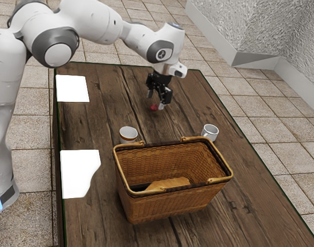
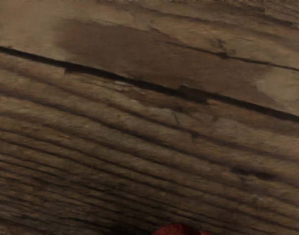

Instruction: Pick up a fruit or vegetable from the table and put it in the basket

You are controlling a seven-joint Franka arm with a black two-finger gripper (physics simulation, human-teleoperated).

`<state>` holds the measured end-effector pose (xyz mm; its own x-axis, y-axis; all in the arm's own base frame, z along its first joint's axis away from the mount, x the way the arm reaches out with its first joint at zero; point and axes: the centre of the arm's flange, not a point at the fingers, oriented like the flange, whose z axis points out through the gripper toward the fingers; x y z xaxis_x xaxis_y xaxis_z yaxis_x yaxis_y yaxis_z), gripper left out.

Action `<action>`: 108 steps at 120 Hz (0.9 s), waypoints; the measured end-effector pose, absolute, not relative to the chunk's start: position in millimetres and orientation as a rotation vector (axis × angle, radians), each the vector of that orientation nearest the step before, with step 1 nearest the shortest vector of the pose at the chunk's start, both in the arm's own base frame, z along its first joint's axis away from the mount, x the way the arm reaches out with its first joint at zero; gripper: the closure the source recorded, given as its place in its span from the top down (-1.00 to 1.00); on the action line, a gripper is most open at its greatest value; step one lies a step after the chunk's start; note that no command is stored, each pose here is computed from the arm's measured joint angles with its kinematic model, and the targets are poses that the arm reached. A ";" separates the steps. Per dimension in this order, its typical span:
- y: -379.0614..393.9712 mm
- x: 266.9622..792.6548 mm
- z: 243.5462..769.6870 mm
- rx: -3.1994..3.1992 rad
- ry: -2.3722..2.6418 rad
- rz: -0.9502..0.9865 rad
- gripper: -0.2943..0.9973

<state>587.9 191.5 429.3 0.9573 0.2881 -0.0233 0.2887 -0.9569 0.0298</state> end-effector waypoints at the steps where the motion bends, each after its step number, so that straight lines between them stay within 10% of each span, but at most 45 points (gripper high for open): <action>1: 191.3 588.2 428.9 3.076 0.453 -0.029 0.50; 36: 170.3 576.8 422.6 3.057 0.403 -0.042 0.47; 108: 171.8 578.8 451.2 3.042 0.414 0.075 -0.28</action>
<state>578.8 171.8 451.2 0.9624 0.2688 0.0390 0.2653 -0.9611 0.0770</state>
